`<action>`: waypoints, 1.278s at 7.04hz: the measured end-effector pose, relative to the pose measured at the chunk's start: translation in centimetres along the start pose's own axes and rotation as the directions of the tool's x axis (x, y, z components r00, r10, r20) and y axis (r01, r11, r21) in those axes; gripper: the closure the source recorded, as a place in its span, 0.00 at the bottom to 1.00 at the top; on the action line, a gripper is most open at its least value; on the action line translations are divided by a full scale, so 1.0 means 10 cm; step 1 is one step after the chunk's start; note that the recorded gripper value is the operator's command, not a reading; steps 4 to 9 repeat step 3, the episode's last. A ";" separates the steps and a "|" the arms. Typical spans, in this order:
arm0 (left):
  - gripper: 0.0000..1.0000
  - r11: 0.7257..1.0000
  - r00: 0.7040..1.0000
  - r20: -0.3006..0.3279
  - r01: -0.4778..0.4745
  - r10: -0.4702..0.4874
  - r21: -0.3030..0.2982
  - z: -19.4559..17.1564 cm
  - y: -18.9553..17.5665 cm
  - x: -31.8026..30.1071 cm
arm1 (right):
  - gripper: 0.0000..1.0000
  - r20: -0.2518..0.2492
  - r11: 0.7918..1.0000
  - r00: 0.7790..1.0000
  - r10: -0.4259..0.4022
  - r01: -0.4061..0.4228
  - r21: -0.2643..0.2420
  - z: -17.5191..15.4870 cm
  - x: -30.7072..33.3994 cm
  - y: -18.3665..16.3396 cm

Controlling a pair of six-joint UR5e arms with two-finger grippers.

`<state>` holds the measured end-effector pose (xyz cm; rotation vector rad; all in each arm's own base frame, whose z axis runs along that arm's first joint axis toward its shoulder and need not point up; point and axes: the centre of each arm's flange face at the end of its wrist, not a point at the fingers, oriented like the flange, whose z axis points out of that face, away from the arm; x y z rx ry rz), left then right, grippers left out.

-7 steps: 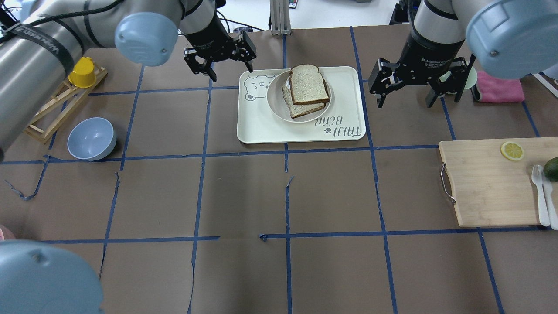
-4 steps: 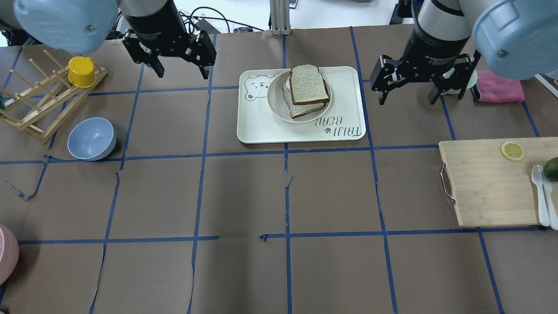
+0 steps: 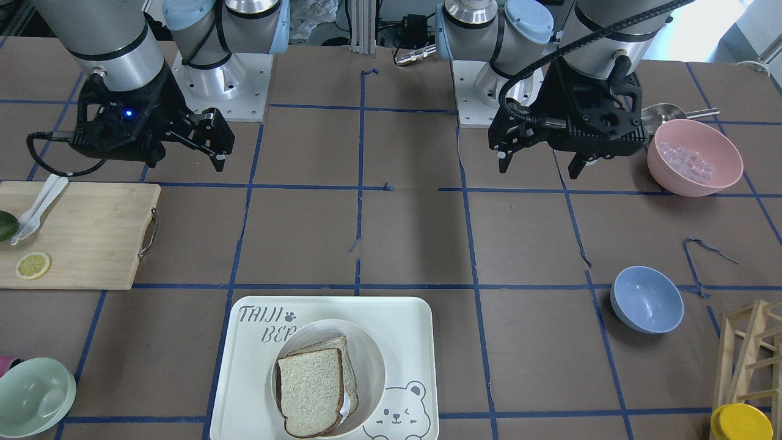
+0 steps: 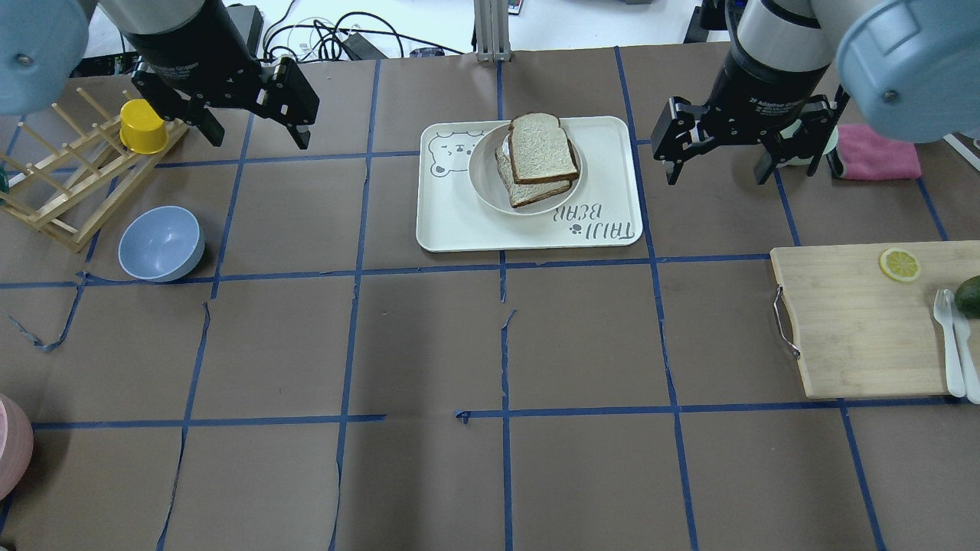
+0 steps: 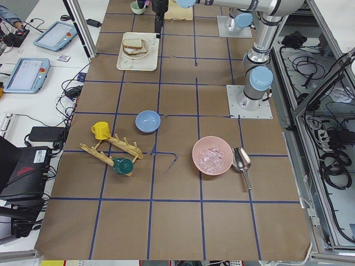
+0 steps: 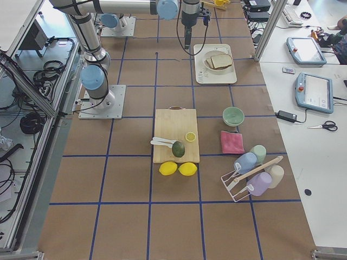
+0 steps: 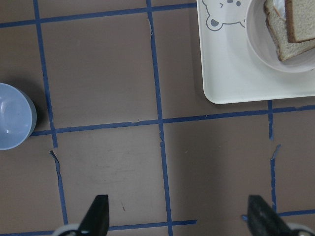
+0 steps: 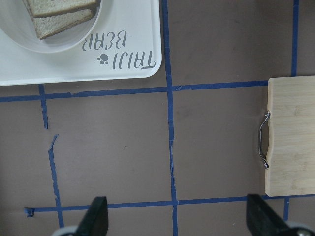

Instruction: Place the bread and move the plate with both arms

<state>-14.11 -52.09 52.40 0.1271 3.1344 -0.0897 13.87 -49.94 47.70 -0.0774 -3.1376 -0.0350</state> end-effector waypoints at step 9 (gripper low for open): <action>0.00 1.000 1.000 -0.026 -0.006 0.006 0.002 0.00 0.10 0.01 | 0.00 0.001 1.000 1.000 0.003 -0.003 0.003 0.00 0.00 0.00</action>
